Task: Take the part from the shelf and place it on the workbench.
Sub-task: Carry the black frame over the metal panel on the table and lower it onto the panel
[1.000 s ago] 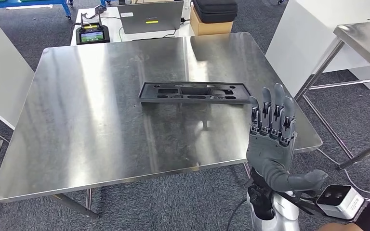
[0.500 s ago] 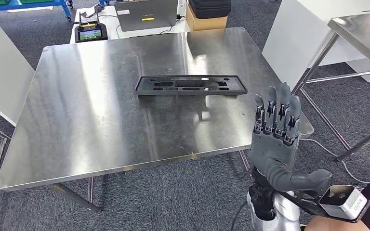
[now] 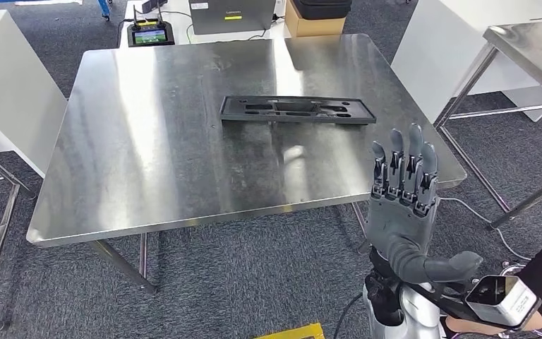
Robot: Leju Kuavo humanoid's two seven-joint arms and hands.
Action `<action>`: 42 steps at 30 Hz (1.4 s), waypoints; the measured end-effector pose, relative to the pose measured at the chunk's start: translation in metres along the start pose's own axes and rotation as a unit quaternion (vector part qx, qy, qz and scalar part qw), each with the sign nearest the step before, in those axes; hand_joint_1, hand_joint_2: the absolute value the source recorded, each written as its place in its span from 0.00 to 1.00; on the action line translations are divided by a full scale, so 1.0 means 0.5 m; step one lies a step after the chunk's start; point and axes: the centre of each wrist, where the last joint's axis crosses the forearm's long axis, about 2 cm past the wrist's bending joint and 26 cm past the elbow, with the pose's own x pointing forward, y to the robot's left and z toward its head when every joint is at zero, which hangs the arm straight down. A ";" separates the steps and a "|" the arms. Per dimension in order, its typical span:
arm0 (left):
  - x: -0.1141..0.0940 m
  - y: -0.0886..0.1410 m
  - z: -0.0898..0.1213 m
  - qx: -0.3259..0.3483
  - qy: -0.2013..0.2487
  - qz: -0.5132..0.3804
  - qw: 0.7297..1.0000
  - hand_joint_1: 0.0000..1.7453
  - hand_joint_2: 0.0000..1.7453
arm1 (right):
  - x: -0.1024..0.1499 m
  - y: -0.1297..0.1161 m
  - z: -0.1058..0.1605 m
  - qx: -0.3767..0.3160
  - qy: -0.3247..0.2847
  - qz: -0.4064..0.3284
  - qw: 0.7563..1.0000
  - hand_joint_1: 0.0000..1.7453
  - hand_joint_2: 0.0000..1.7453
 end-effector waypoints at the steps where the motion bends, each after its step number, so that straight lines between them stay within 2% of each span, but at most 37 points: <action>1: 0.000 0.000 0.000 0.000 0.000 0.000 1.000 0.00 0.00 | 0.000 0.000 0.001 0.000 0.000 0.000 1.000 0.00 0.00; 14: -0.003 0.004 0.002 -0.004 0.002 -0.007 1.000 0.00 0.00 | 0.007 -0.010 0.020 -0.021 0.017 0.026 0.999 0.00 0.00; 16: -0.004 0.006 0.003 -0.004 0.002 -0.009 1.000 0.00 0.00 | 0.009 -0.016 0.037 -0.041 0.044 0.053 0.997 0.00 0.00; 18: -0.006 0.008 0.004 -0.003 0.003 -0.012 1.000 0.00 0.00 | 0.006 -0.028 0.071 -0.081 0.096 0.103 0.987 0.00 0.00; 21: -0.006 0.009 0.004 0.001 0.003 -0.013 1.000 0.00 0.00 | -0.007 -0.056 0.145 -0.140 0.188 0.185 0.954 0.00 0.00; 24: -0.007 0.011 0.006 0.007 0.002 -0.010 1.000 0.00 0.00 | -0.029 -0.089 0.229 -0.173 0.291 0.262 0.904 0.00 0.00; 27: -0.008 0.010 0.006 0.013 0.000 -0.005 1.000 0.00 0.00 | -0.053 -0.133 0.341 -0.206 0.407 0.310 0.834 0.00 0.00; 30: -0.012 0.012 0.010 0.017 0.000 -0.002 1.000 0.00 0.00 | -0.051 -0.166 0.455 -0.236 0.496 0.325 0.770 0.00 0.00; 33: -0.020 0.016 0.016 0.020 0.004 -0.003 1.000 0.00 0.00 | -0.038 -0.171 0.532 -0.257 0.577 0.319 0.707 0.00 0.00; 34: -0.022 0.017 0.018 0.020 0.004 -0.003 1.000 0.00 0.00 | -0.032 -0.167 0.553 -0.260 0.613 0.315 0.676 0.00 0.00; 38: -0.026 0.019 0.021 0.019 0.007 -0.005 1.000 0.00 0.00 | 0.001 -0.132 0.635 -0.239 0.766 0.297 0.518 0.00 0.00; 40: -0.031 0.021 0.025 0.018 0.011 -0.007 1.000 0.00 0.00 | 0.022 -0.105 0.670 -0.231 0.818 0.267 0.453 0.00 0.00; 42: -0.038 0.025 0.032 0.018 0.016 -0.009 1.000 0.00 0.00 | 0.042 -0.076 0.698 -0.231 0.853 0.236 0.404 0.00 0.00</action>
